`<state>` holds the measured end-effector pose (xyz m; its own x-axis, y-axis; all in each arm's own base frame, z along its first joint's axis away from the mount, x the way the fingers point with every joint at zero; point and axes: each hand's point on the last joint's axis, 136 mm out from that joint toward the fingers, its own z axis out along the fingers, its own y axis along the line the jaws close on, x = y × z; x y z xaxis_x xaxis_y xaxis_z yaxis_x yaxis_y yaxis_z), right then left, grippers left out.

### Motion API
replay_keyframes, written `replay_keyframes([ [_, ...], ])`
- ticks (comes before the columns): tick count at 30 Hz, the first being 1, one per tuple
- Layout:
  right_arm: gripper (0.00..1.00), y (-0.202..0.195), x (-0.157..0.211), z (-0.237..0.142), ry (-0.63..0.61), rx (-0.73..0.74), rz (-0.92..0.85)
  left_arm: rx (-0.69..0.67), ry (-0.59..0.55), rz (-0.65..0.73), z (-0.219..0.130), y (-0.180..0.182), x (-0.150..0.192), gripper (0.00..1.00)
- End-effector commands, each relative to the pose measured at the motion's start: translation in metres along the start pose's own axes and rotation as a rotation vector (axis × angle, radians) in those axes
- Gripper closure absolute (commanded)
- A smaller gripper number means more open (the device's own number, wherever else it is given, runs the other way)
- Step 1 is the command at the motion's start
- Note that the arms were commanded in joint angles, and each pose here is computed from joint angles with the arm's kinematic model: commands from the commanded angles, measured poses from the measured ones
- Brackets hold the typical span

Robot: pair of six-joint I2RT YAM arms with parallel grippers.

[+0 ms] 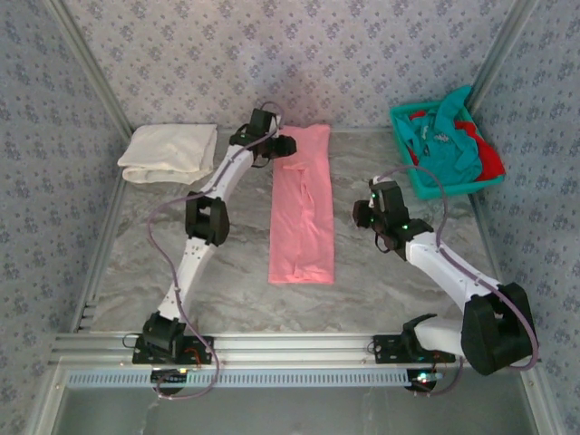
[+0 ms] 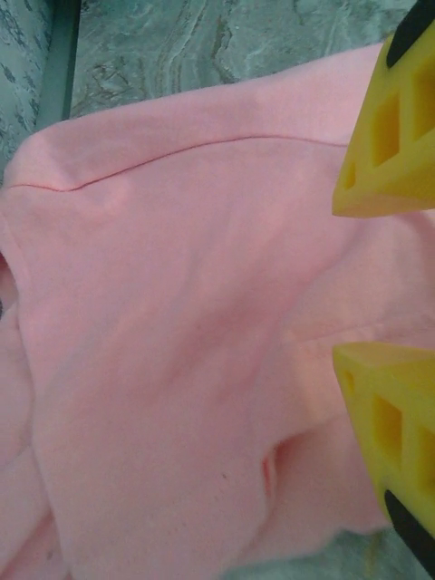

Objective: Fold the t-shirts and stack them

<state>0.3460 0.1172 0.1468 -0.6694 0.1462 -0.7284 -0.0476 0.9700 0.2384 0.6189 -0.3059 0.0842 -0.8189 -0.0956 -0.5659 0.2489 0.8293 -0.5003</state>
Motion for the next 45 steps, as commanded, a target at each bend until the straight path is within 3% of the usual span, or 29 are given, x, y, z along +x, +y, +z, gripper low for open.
replay_keyframes([
  [1, 0.69, 0.009, -0.011, -0.008, -0.009, -0.034, -0.027, 0.036, -0.121, 0.042, -0.089, -0.027, -0.054, 0.57],
  [3, 0.68, 0.008, -0.009, -0.007, 0.0, -0.037, -0.026, 0.109, -0.261, 0.0, -0.135, -0.029, -0.062, 0.52],
  [5, 0.66, 0.01, -0.005, -0.006, 0.018, -0.049, -0.024, 0.09, -0.292, -0.041, -0.172, -0.018, -0.042, 0.49],
  [8, 0.64, 0.017, 0.011, -0.004, 0.079, -0.101, 0.0, 0.021, -0.217, -0.035, -0.207, -0.012, 0.015, 0.44],
  [15, 0.6, 0.042, 0.086, -0.012, 0.324, -0.218, 0.096, -0.07, 0.072, -0.106, -0.243, 0.014, 0.205, 0.42],
  [18, 0.55, 0.046, 0.129, -0.018, 0.422, -0.232, 0.1, -0.106, 0.096, -0.14, -0.258, 0.016, 0.261, 0.39],
  [23, 0.55, 0.048, 0.176, -0.023, 0.521, -0.246, 0.147, -0.096, 0.174, -0.185, -0.263, 0.007, 0.324, 0.39],
  [26, 0.54, 0.054, 0.187, -0.026, 0.545, -0.263, 0.14, -0.056, 0.2, -0.192, -0.26, 0.0, 0.34, 0.41],
  [45, 0.54, 0.064, 0.19, -0.019, 0.512, -0.255, 0.13, 0.031, 0.307, -0.103, -0.216, -0.039, 0.358, 0.52],
])
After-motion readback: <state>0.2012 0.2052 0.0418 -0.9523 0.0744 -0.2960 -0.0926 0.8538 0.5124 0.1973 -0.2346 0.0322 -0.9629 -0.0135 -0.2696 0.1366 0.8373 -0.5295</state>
